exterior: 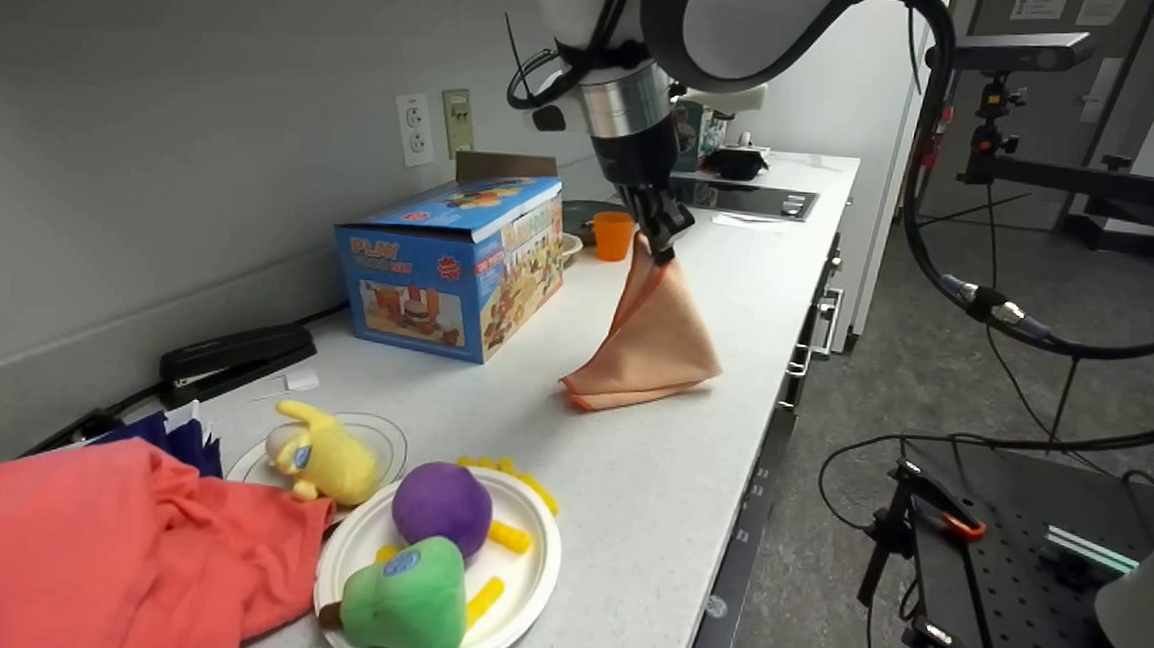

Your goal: Fold the cloth on the counter

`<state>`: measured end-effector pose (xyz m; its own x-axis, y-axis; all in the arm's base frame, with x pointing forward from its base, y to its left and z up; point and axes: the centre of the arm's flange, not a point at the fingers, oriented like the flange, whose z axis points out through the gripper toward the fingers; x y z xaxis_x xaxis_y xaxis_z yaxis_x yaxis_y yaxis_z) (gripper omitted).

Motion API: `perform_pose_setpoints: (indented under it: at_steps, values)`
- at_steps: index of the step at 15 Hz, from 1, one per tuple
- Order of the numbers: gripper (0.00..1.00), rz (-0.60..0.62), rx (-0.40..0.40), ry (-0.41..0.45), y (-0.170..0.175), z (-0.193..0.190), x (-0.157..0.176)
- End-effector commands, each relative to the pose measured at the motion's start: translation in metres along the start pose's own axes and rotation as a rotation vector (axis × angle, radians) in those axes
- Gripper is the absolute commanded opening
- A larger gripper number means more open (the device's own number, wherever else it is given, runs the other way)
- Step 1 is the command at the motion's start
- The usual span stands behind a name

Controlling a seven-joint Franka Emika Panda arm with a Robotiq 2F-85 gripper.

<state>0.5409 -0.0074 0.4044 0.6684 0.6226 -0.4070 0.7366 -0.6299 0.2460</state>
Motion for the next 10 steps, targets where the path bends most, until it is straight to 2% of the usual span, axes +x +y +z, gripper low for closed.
perform_pose_setpoints:
  at_steps: [1,5,10]
  values:
    - [0.00,-0.009,0.041,0.015,0.011,0.022,0.003]
    - [0.00,0.027,0.088,0.077,0.016,0.052,0.010]
    - [0.00,0.064,0.112,0.204,0.019,0.070,0.024]
